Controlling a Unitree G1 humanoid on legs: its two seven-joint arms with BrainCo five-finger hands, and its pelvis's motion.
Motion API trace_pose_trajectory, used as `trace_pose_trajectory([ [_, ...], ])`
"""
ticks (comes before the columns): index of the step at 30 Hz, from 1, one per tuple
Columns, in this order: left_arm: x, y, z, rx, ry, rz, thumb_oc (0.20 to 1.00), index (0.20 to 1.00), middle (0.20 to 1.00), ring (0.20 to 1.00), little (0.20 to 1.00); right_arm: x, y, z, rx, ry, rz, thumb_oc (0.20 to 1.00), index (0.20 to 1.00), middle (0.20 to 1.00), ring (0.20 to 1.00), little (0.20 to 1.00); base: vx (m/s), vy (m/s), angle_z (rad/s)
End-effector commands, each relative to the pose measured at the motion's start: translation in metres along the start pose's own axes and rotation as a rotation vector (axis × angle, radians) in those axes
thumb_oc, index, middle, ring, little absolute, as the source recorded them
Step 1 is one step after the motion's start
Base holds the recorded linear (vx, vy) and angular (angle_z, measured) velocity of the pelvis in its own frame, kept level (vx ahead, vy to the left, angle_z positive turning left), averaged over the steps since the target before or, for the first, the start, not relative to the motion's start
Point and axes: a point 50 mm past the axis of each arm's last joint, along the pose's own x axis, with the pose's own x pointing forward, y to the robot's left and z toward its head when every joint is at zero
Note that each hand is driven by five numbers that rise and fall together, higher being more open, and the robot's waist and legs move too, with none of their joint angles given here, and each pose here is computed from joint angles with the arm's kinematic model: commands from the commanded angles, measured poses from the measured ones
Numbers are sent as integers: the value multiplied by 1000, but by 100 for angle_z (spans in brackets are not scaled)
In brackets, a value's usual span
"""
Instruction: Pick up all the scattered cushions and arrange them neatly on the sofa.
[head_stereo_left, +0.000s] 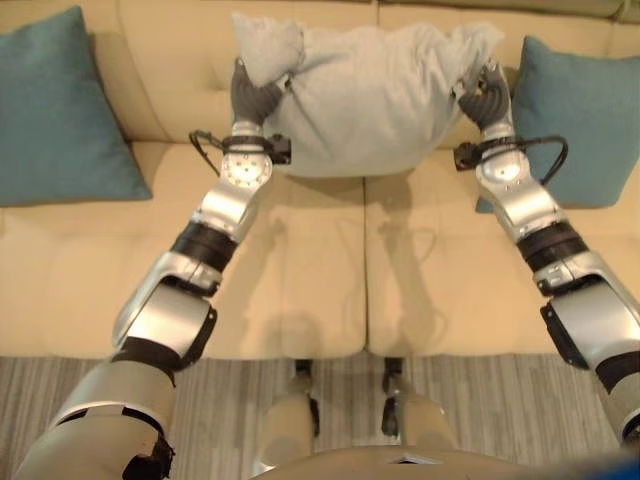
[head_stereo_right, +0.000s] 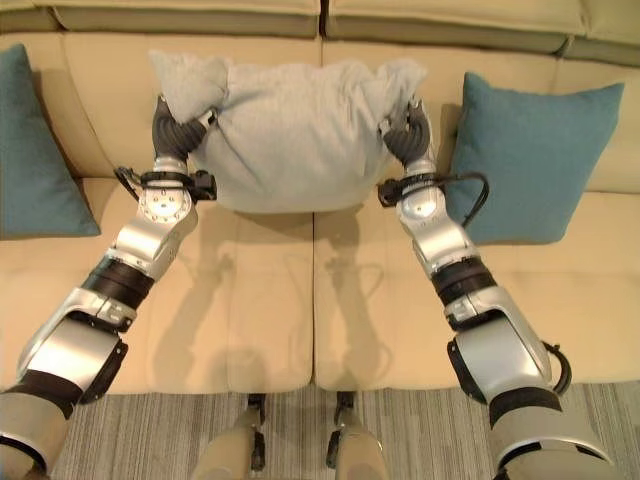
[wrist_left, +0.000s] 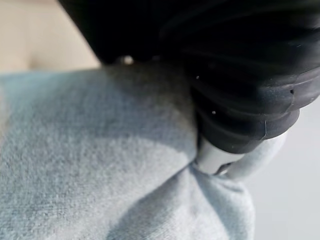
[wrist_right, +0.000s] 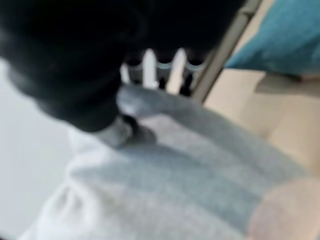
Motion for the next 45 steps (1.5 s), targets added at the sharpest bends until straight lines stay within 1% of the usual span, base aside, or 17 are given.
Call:
trace_pose_trajectory([
  [1,16,-27,85,-78,-340,-89,200,200,200,200,200,16,7,75,38,-289,40,200,200,200,200,200,-17,-6,7],
  [6,21,-29,91,-120,-333,-75,200,200,200,200,200,26,3,83,-45,-293,40,200,200,200,200,200,-16,-17,8],
  [9,23,-24,87,-113,-316,-51,200,200,200,200,200,29,-2,81,-100,-284,38,200,200,200,200,200,-4,-13,7],
  [14,19,-21,88,-147,-336,-49,200,200,200,200,200,26,-7,82,-72,-297,20,200,200,200,200,200,10,-2,3],
  [20,23,-19,82,-98,-306,-42,200,200,200,200,200,28,-4,79,-74,-271,33,200,200,200,200,200,0,0,0],
  [23,22,-19,85,-115,-319,-42,200,200,200,200,200,28,-4,78,-55,-273,24,200,200,200,200,200,-6,-1,-1],
  [24,15,-18,93,-172,-365,-49,200,200,200,200,200,23,-7,84,-47,-314,15,200,200,200,200,200,0,0,0],
  [26,10,-19,97,-191,-392,-58,200,200,200,200,200,20,-8,86,-34,-336,14,200,200,200,200,200,0,0,0],
  [28,-3,-18,95,-237,-419,-69,200,200,200,200,200,9,-11,80,3,-356,-1,200,200,200,200,200,0,0,0],
  [36,-28,-5,91,-298,-461,-81,200,200,200,200,200,-19,-18,70,24,-409,8,200,200,200,200,200,-8,10,-1],
  [40,-35,-1,82,-280,-441,-84,200,200,200,200,200,-28,-17,63,30,-405,19,200,200,200,200,200,-39,11,0],
  [45,-27,-3,66,-202,-372,-78,200,200,200,200,200,-24,-9,54,17,-355,39,200,200,200,200,200,-49,-5,-1],
])
